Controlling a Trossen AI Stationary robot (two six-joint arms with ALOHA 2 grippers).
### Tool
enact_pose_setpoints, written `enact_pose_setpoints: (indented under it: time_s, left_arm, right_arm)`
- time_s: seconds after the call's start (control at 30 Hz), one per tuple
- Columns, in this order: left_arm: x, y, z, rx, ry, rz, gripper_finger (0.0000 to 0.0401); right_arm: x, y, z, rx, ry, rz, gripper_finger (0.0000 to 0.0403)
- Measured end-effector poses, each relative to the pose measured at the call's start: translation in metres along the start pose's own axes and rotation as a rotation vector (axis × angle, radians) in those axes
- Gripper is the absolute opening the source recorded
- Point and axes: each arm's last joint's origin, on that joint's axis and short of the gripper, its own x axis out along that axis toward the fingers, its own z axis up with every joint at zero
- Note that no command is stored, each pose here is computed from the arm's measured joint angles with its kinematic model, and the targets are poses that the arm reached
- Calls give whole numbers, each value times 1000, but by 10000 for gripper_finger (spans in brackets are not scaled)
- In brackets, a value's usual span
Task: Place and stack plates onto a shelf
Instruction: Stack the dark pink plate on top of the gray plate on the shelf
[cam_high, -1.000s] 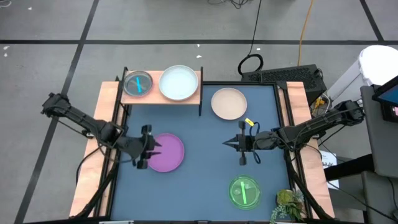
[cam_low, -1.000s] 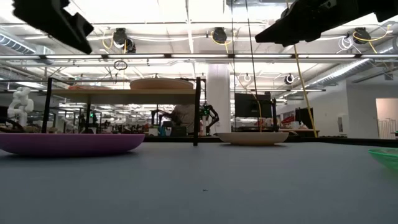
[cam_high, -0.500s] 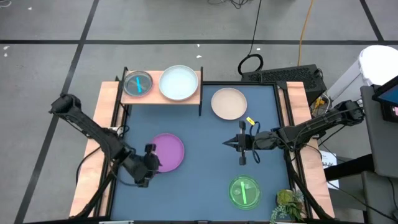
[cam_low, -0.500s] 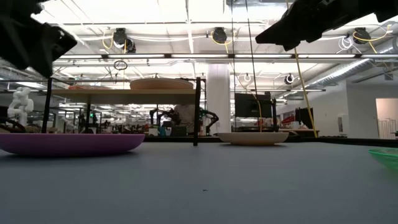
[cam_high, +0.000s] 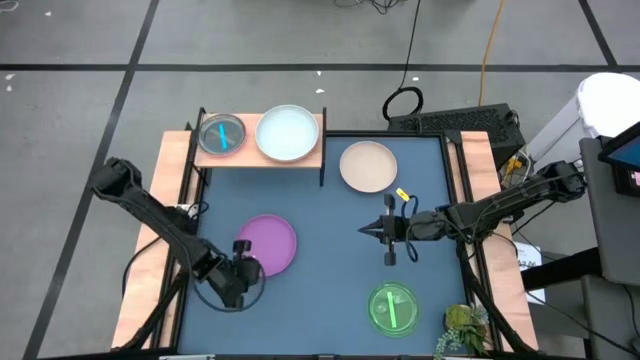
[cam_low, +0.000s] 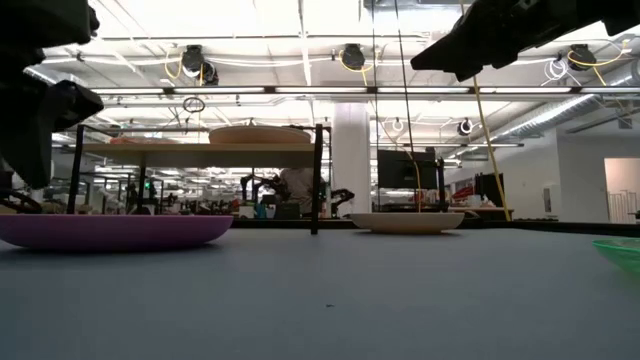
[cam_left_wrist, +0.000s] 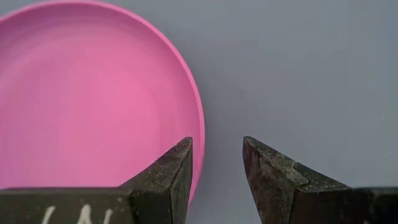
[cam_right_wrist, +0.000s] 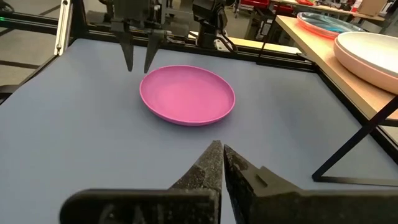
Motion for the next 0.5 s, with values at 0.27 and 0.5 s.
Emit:
enact_pose_setpoints:
  time_s: [0.27,0.5]
  left_arm:
    - [11,-1,-4,22,44,30,147]
    - [17,-2,-5,35,63,43,147]
  right_arm:
    - [0,0,0,-5,0,0,0]
    - [0,0,0,-5,0,0,0]
